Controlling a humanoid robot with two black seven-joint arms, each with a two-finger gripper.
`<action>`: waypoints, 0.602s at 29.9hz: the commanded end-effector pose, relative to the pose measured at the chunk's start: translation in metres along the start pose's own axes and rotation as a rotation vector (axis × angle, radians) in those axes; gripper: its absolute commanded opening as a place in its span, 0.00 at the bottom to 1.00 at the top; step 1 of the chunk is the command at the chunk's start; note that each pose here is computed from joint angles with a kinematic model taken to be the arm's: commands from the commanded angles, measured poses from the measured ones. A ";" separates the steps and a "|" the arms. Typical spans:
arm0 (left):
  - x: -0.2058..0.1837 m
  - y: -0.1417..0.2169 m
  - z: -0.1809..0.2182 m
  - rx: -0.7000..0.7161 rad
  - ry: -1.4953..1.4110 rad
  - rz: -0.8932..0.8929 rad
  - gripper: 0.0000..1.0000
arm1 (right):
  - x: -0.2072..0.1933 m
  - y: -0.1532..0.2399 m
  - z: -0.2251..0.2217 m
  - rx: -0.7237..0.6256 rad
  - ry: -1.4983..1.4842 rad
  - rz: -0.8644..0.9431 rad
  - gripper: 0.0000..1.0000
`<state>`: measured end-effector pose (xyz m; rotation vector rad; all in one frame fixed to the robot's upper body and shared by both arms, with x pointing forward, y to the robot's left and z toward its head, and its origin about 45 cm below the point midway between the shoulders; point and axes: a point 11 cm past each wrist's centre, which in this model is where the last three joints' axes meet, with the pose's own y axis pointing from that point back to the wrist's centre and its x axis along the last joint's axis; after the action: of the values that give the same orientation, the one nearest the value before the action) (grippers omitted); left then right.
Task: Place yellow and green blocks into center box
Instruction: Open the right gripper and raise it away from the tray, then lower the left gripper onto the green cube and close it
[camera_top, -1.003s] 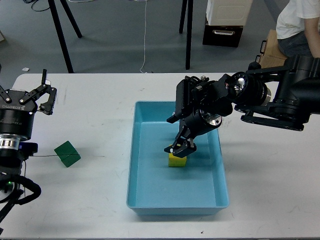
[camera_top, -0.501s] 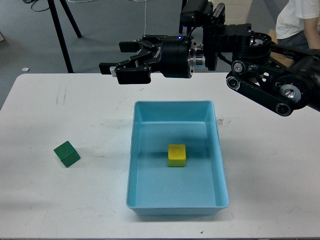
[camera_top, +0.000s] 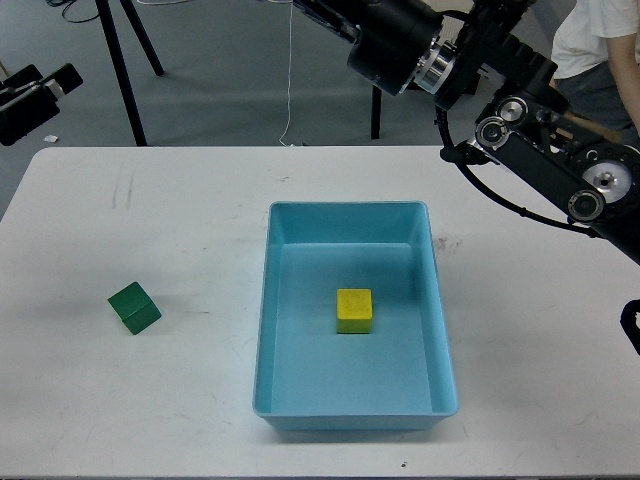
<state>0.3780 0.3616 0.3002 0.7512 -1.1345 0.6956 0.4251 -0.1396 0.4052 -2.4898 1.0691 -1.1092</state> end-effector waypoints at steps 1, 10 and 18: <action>-0.028 0.012 -0.005 0.018 -0.105 -0.172 1.00 | 0.021 0.042 -0.002 -0.020 0.009 0.067 0.98; -0.083 0.005 0.017 -0.071 -0.382 -0.662 1.00 | 0.050 0.156 0.019 -0.185 -0.023 0.270 0.98; -0.086 0.001 0.019 -0.056 -0.408 -0.849 1.00 | 0.057 0.230 0.032 -0.297 -0.098 0.486 0.98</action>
<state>0.3455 0.3358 0.2273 1.2128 -1.0932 -0.1607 0.3601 -0.3270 0.3235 -2.3064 1.7031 -0.8156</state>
